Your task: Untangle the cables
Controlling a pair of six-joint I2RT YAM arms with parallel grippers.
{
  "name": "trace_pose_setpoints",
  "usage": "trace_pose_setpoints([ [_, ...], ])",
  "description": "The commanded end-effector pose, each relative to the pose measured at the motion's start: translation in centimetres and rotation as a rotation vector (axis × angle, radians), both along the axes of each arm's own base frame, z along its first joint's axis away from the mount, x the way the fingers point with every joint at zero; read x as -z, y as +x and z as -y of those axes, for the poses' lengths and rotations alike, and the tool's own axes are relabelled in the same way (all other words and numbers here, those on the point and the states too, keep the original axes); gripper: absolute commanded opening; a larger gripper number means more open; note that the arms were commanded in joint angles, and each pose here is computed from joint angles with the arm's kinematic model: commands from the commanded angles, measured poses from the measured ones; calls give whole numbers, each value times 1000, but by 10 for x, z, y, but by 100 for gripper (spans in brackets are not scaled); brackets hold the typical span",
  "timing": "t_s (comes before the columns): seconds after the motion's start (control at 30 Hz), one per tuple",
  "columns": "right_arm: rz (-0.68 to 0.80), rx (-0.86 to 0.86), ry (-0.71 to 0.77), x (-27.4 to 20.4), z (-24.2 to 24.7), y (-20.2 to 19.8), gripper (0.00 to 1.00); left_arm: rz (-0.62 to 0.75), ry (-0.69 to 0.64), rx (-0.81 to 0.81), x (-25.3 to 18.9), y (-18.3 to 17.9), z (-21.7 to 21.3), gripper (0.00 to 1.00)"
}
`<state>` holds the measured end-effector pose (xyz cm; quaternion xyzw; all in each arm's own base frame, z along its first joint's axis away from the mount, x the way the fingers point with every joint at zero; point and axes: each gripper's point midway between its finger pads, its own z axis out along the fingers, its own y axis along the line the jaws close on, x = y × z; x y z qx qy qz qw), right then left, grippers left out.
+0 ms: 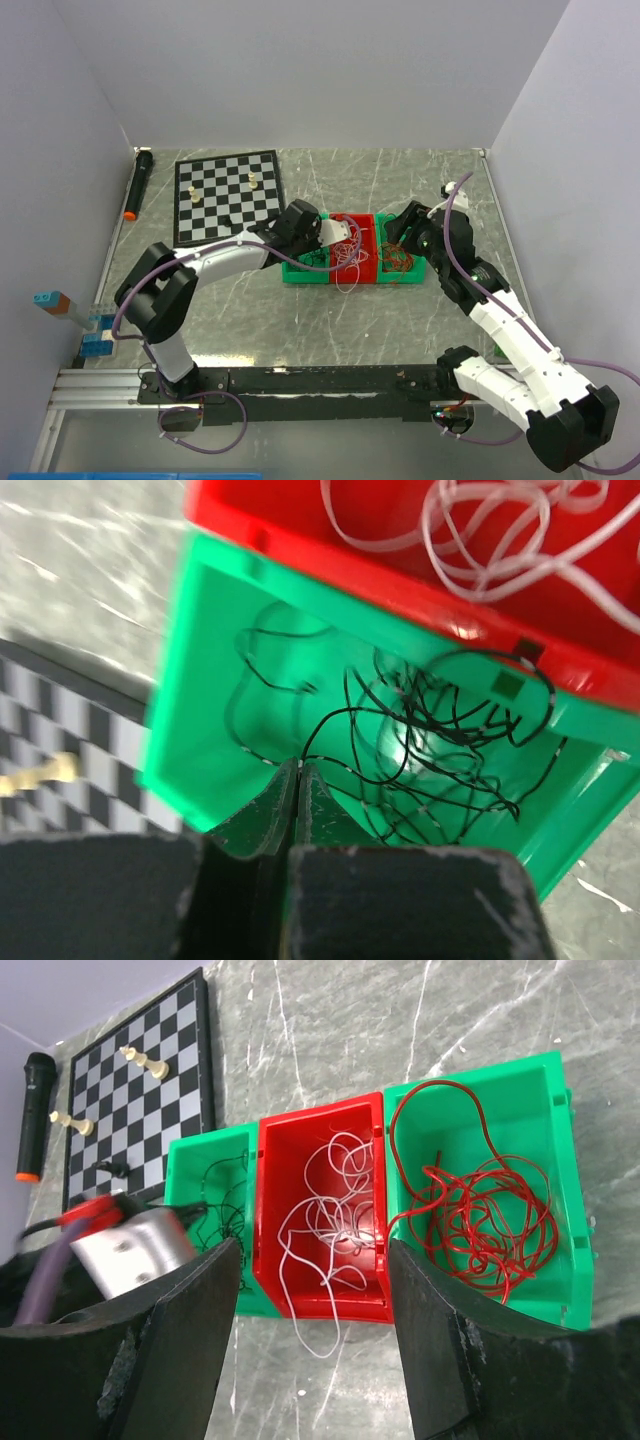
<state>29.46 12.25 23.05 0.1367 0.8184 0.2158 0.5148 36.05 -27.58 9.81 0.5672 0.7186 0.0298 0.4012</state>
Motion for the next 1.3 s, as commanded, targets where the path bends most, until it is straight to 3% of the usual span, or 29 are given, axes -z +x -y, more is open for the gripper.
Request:
trace_pose_setpoints([
  [0.0, 47, 15, 32, -19, 6, -6, 68, -68, -45, -56, 7, 8, -5, 4],
  [0.07, 53, 19, 30, -22, 8, -9, 68, -79, -50, -77, 10, 13, -7, 4],
  [0.13, 50, 29, 24, -21, 11, -11, 68, -96, -79, -91, 8, 15, -7, 11],
  [0.23, 52, 42, 17, -24, 16, -14, 68, -170, -140, -86, -5, 7, 0, 43],
  [0.3, 57, 45, 15, -28, 18, -15, 69, -198, -188, -83, -22, 2, 4, 77],
  [0.37, 60, 49, 14, -32, 21, -15, 69, -203, -241, -69, -45, -1, 7, 99],
  [0.63, 70, 61, 6, -50, 28, -15, 73, -261, -452, 15, -161, -33, 12, 96],
  [0.77, 99, 42, 1, -67, 29, -14, 81, -255, -487, -74, -203, -41, -6, 97],
  [0.83, 100, 10, 0, -70, 25, -12, 90, -222, -527, -185, -217, -34, -22, 97],
  [0.9, 86, -21, 7, -68, 22, -10, 100, -164, -567, -284, -228, -25, -44, 97],
  [1.1, 82, -71, 41, -52, 15, -14, 100, -17, -625, -484, -215, -13, -114, 97],
  [1.27, 77, 2, 12, -33, 35, -18, 100, 0, -664, -696, -205, 8, -179, 98],
])
